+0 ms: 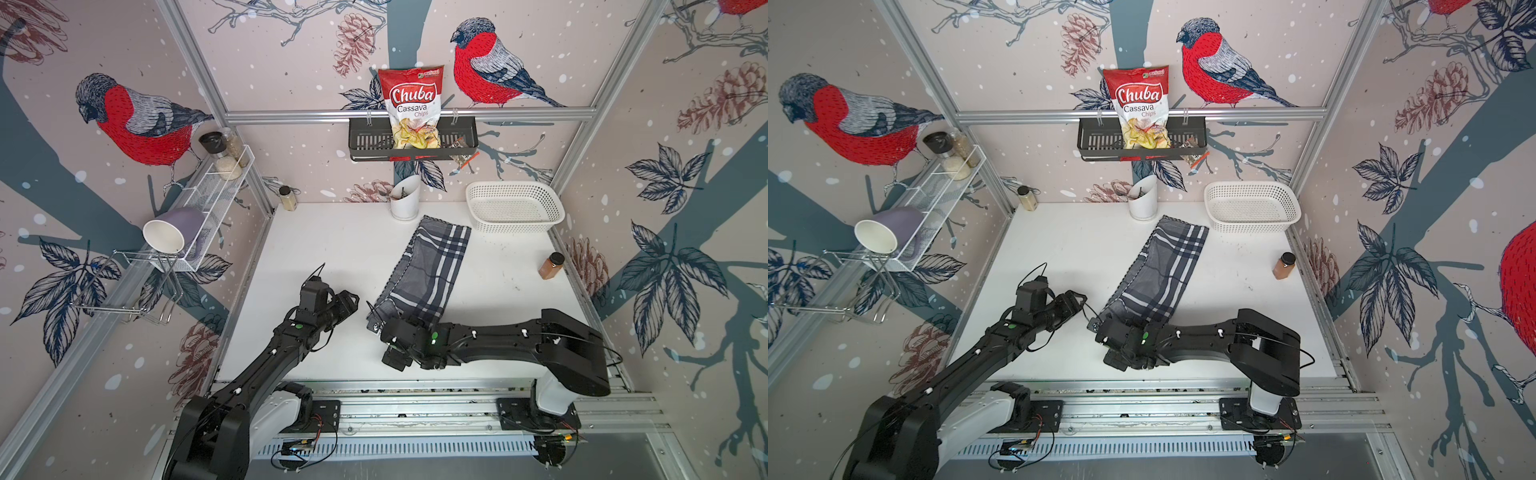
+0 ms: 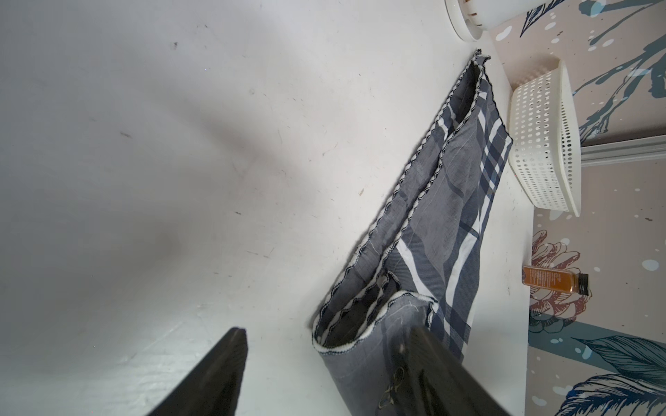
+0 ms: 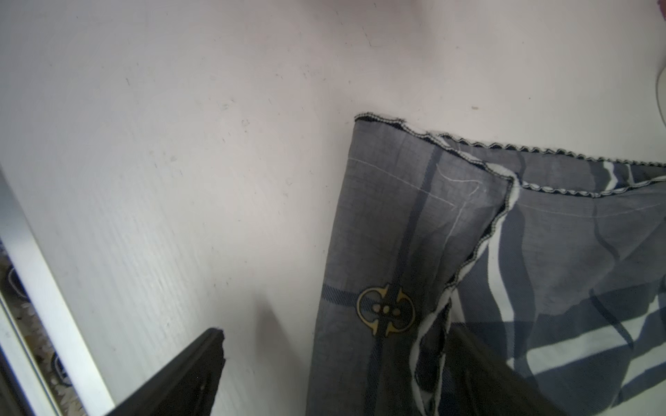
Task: Roll up the pillowcase
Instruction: Roll the pillowcase at the center of the board.
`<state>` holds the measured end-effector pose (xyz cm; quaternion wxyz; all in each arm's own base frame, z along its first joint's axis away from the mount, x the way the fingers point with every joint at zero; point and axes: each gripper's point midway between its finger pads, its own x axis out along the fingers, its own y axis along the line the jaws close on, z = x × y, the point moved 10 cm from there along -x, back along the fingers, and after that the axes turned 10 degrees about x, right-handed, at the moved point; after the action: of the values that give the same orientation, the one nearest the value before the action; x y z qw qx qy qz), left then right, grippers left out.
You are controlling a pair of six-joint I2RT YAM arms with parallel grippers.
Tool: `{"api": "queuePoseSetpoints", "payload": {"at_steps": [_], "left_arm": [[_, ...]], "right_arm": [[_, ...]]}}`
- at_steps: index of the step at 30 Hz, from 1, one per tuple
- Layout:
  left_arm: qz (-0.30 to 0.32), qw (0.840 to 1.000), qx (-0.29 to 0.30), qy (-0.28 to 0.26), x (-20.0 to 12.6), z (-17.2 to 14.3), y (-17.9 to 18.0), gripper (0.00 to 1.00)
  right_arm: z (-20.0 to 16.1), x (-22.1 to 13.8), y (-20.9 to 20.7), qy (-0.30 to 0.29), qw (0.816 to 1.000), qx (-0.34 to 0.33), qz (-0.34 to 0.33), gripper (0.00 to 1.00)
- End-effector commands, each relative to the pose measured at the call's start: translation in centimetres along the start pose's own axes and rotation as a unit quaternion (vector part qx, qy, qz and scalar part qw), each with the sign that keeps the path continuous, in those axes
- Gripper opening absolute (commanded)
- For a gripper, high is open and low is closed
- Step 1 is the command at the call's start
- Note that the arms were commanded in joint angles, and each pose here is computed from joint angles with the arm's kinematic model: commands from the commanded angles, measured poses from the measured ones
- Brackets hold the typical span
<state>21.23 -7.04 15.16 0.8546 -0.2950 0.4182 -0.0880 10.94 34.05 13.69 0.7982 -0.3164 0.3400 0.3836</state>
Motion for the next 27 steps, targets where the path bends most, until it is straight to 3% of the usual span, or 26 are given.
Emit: {"api": "queuePoseSetpoints", "payload": {"at_steps": [1, 7, 9, 12, 15, 16, 20, 24, 27], "left_arm": [[0.006, 1.000, 0.007, -0.012, -0.2, 0.5, 0.0, 0.75], [0.015, 1.000, -0.001, -0.012, -0.2, 0.6, 0.6, 0.75], [0.016, 1.000, -0.003, -0.011, -0.2, 0.5, 0.7, 0.76], [0.017, 1.000, -0.005, -0.009, -0.1, 0.4, 0.8, 0.75], [0.017, 1.000, -0.007, -0.011, -0.1, 0.4, 0.8, 0.76], [0.018, 1.000, -0.008, -0.013, -0.2, 0.5, 0.9, 0.75], [0.025, 0.999, -0.010, -0.025, -0.6, 0.7, 0.9, 0.76], [-0.004, 0.999, 0.008, -0.038, -0.9, 1.0, 0.3, 0.74], [-0.026, 0.998, 0.032, -0.046, -1.2, 1.4, -0.4, 0.73]], "right_arm": [[-0.3, 0.7, 0.0, -0.001, 1.000, -0.001, -0.028, 0.98], [-1.7, 3.7, -1.0, 0.045, 0.999, 0.029, -0.001, 0.82], [-2.1, 4.5, -1.6, 0.058, 0.998, 0.035, -0.001, 0.72], [-2.5, 5.2, -2.1, 0.070, 0.997, 0.036, 0.007, 0.44], [-2.5, 5.3, -2.2, 0.082, 0.995, 0.038, 0.040, 0.06], [-2.3, 4.9, -2.3, 0.081, 0.994, 0.043, 0.054, 0.00], [-1.6, 3.0, -2.9, 0.080, 0.982, 0.080, 0.154, 0.00], [-0.8, 1.7, -4.4, 0.090, 0.935, 0.154, 0.305, 0.00], [0.0, 1.1, -5.9, 0.084, 0.889, 0.208, 0.398, 0.00]]}}
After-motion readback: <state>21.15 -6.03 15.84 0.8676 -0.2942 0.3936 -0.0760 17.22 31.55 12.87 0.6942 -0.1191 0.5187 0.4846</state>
